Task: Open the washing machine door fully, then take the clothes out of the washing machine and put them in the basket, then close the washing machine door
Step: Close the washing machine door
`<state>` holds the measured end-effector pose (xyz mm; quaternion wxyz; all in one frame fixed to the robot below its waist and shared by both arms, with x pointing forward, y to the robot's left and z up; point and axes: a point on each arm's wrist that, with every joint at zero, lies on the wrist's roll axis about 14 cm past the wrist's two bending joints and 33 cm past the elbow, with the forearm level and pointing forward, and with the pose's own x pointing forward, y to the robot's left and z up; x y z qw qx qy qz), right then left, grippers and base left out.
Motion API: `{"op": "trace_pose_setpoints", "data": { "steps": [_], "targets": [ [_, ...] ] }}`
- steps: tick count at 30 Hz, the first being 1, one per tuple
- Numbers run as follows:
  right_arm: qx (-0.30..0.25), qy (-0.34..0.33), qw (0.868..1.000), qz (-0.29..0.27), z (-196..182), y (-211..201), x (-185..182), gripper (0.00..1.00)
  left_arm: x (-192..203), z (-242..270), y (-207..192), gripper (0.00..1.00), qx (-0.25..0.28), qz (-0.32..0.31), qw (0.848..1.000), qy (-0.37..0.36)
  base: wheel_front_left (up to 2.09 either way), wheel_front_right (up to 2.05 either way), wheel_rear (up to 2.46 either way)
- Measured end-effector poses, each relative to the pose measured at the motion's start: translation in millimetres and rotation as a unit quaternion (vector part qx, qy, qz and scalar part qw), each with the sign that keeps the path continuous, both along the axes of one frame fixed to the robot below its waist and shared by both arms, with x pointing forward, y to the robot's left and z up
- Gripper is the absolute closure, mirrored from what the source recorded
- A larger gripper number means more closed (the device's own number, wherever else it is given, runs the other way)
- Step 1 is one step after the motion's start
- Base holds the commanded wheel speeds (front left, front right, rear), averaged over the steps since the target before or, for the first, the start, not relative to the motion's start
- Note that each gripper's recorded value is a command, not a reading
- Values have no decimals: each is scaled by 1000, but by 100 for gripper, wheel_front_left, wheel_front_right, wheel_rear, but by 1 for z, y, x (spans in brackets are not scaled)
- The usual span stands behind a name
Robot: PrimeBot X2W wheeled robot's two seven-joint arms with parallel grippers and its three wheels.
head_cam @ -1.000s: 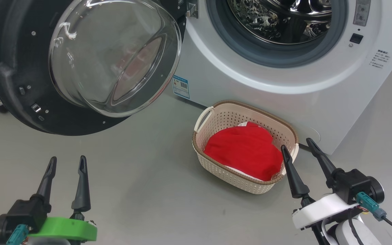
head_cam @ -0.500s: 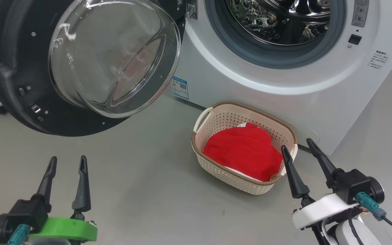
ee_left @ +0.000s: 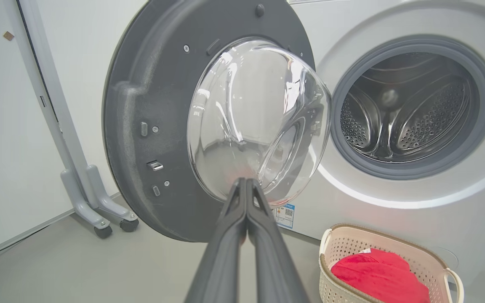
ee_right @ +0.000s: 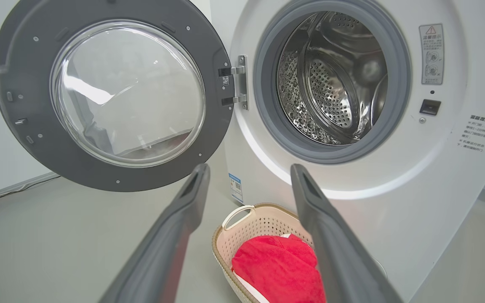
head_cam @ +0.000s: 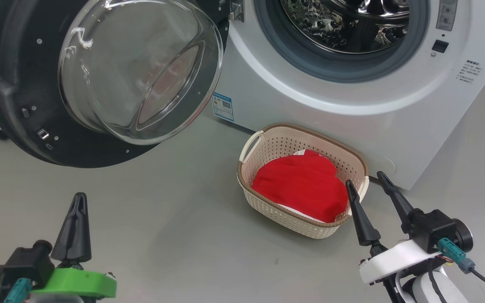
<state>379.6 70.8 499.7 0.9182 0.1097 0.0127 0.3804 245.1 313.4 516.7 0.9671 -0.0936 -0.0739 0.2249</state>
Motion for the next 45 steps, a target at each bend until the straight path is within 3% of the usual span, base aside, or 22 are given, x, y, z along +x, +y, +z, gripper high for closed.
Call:
{"op": "trace_pose_setpoints", "data": {
  "steps": [15,21,27,30,37,38,39,45],
  "targets": [
    [-9,8,1000,3,-10,-1,11,0,1,34,42,100,45,53,997,-26,0,0,0],
    [-21,10,1000,1,-17,-6,18,0,-2,72,81,100,94,88,990,-54,0,0,0],
    [-31,13,999,1,-23,-8,28,0,-16,124,136,100,111,152,974,-127,0,0,0],
    [-31,13,999,0,-24,-9,31,0,-25,127,155,100,75,179,969,-156,0,0,0],
    [-59,22,998,-8,-44,-21,41,0,-21,93,202,100,-134,220,939,-226,0,0,0],
    [-59,24,998,-9,-45,-21,42,0,-19,90,207,100,-164,221,930,-242,0,0,0],
    [-61,28,998,-11,-49,-23,45,0,-10,86,215,100,-230,214,905,-286,0,0,0],
    [-75,28,997,-18,-56,-30,52,0,22,60,227,100,-411,194,825,-336,0,0,0]
  ]
}}
